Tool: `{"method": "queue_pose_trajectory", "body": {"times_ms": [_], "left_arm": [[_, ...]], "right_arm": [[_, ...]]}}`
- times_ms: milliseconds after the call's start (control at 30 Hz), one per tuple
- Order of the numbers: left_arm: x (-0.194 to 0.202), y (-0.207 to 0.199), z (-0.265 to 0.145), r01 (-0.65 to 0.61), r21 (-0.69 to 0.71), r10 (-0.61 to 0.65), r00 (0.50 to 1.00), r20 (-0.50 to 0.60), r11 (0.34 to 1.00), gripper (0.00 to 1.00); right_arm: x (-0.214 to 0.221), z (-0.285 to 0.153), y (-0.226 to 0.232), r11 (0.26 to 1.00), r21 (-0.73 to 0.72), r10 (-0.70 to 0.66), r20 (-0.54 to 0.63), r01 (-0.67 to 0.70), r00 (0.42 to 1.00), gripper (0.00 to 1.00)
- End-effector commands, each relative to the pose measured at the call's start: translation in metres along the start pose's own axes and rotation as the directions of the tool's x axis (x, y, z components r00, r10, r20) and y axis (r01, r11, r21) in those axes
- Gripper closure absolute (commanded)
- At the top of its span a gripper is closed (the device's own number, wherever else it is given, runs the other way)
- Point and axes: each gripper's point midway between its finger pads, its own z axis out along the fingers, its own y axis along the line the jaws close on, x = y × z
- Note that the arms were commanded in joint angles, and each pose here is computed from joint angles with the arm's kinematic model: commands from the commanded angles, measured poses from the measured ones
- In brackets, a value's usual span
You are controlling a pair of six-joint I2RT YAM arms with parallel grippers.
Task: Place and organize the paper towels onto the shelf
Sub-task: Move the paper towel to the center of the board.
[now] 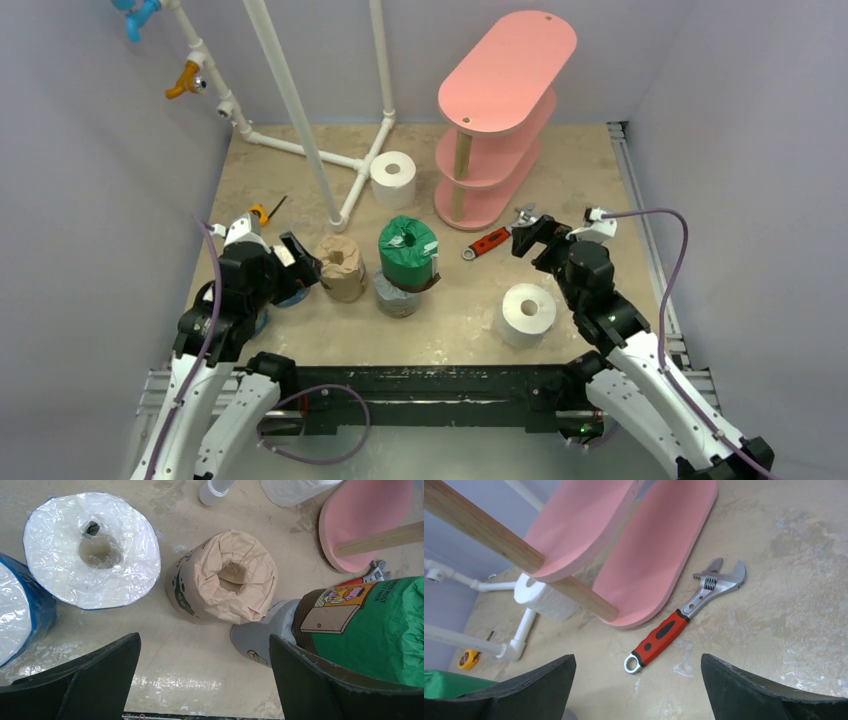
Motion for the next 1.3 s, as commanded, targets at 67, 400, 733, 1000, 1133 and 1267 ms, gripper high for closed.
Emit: {"method": "queue_pose_trajectory", "body": {"times_ms": [67,400,733,1000,1133,1267], "left_arm": [[-0.007,-0.004,-0.006,-0.013,0.040,0.011,0.999,0.052,0.999,0.00],[-0.007,-0.009,-0.005,-0.037,0.072,0.034,0.998,0.053,0.997,0.00],[-0.006,-0.023,-0.010,-0.086,0.159,0.078,0.995,0.060,0.983,0.00],[-0.009,-0.029,-0.017,-0.093,0.179,0.079,0.994,0.081,0.979,0.00],[-0.007,-0.021,-0.015,-0.092,0.128,0.083,0.994,0.077,0.987,0.00],[-0.005,-0.018,-0.016,-0.124,0.086,0.119,0.990,0.070,0.988,0.00]], "right_arm": [[-0.027,-0.013,0.021,0.991,-0.117,0.070,0.105,-0.057,0.992,0.01],[-0.021,-0.023,0.050,0.959,-0.272,-0.077,0.043,0.086,0.996,0.01],[-0.021,-0.025,0.074,0.927,-0.337,-0.166,0.024,0.164,0.986,0.01],[-0.014,-0.027,0.095,0.930,-0.303,-0.219,-0.006,0.207,0.976,0.01],[-0.002,-0.026,0.097,0.945,-0.232,-0.244,-0.021,0.232,0.970,0.01],[-0.001,-0.022,0.096,0.963,-0.172,-0.215,-0.035,0.206,0.976,0.01]]}}
